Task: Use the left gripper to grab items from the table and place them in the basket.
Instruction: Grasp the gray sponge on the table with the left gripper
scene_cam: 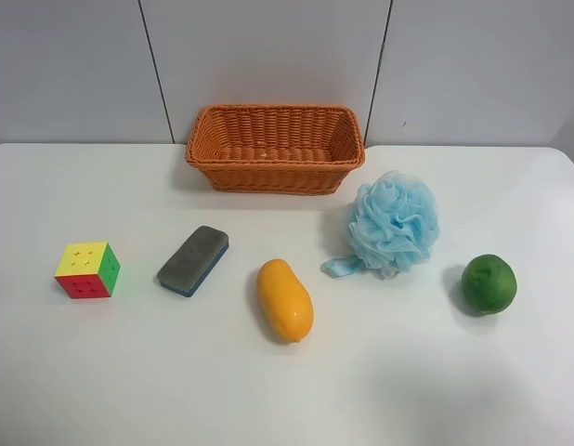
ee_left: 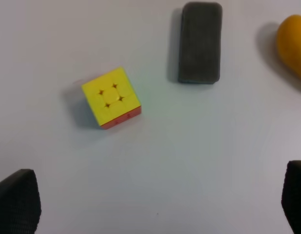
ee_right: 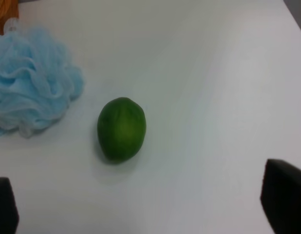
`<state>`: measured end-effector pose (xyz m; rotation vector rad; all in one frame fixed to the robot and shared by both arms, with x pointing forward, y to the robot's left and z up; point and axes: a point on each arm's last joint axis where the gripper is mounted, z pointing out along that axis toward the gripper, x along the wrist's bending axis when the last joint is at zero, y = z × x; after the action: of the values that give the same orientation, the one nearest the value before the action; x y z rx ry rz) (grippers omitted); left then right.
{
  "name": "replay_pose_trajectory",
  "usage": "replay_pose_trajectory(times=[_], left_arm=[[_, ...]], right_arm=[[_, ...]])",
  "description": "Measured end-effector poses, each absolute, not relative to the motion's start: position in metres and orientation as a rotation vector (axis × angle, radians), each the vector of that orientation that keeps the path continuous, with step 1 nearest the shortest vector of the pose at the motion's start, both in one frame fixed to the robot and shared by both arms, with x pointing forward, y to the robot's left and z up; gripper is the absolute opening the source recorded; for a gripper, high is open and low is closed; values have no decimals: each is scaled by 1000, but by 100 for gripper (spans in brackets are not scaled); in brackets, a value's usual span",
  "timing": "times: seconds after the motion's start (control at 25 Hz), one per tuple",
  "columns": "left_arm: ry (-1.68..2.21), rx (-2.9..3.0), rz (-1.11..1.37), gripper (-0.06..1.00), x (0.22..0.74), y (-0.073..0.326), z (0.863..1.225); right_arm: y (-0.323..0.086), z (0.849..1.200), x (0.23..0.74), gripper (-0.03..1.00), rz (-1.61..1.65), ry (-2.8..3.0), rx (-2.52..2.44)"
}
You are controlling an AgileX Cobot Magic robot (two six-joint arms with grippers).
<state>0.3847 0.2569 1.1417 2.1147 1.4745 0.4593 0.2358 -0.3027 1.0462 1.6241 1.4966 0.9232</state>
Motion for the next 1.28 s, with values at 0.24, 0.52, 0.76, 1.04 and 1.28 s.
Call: replay_pose_trajectory(times=[0.24, 0.52, 0.76, 1.04, 1.28], left_arm=[[1517, 2288, 313, 99, 465, 210, 1107], [1512, 2399, 203, 99, 513, 159, 1041], [1537, 2448, 129, 99, 534, 136, 988], [1543, 2442, 137, 99, 552, 127, 948], [1549, 2443, 138, 99, 559, 124, 926]], right_arm=[[-303, 1046, 236, 99, 923, 1497, 1624], [-303, 1046, 236, 99, 923, 1497, 1624], [-303, 1046, 236, 99, 923, 1497, 1624], [-303, 1046, 236, 99, 923, 1497, 1624], [-303, 1046, 236, 99, 923, 1497, 1624]])
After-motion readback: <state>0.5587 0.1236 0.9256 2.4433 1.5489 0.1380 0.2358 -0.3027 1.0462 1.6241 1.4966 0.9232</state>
